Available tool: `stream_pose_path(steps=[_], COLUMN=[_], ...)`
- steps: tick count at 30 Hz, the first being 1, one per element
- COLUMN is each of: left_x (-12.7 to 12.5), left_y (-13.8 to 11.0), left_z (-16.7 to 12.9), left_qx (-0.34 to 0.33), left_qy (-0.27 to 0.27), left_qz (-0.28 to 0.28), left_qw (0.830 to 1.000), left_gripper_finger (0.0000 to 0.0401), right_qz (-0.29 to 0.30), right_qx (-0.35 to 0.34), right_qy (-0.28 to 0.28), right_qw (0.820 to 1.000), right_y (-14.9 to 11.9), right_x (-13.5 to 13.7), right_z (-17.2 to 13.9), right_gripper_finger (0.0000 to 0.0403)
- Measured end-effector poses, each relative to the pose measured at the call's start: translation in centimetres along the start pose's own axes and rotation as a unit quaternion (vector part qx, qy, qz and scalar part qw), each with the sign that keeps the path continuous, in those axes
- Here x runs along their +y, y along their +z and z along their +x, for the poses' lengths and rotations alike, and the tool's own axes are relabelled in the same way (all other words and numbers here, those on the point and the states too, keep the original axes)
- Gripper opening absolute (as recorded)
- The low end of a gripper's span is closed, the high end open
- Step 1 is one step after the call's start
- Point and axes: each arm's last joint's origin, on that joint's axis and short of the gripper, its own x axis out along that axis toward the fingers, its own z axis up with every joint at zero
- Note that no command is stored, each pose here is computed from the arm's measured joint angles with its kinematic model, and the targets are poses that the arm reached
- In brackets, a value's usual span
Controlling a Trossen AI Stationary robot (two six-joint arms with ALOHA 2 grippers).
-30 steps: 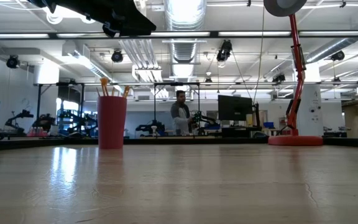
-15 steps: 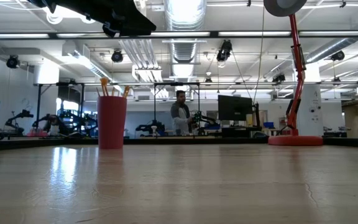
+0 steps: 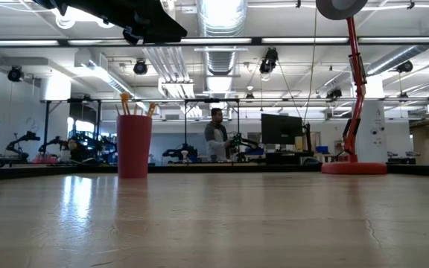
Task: Pick & Place Paint Supplies
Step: Put the blue paint bottle into the yellow bin
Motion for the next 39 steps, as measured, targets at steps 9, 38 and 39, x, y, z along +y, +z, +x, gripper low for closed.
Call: stream_pose_path(steps=[9, 38, 39], left_x=[0.0, 0.0, 0.0], left_y=[0.0, 0.0, 0.0], left_z=[0.0, 0.0, 0.0], left_qx=[0.0, 0.0, 0.0], left_qy=[0.0, 0.0, 0.0], left_qz=[0.0, 0.0, 0.0], left_qw=[1.0, 1.0, 1.0], left_gripper_finger=[0.0229, 0.0229, 0.0229], right_qz=[-0.023, 0.15, 0.151], right_qx=[-0.005, -0.063, -0.057], right_qy=[-0.012, -0.027, -0.023], right_qw=[1.0, 0.986, 0.987], right_y=[0.7, 3.2, 3.4], right_x=[-0.6, -4.0, -3.8], right_z=[0.2, 0.0, 0.2], right_gripper_finger=[0.0185, 0.0187, 0.0185])
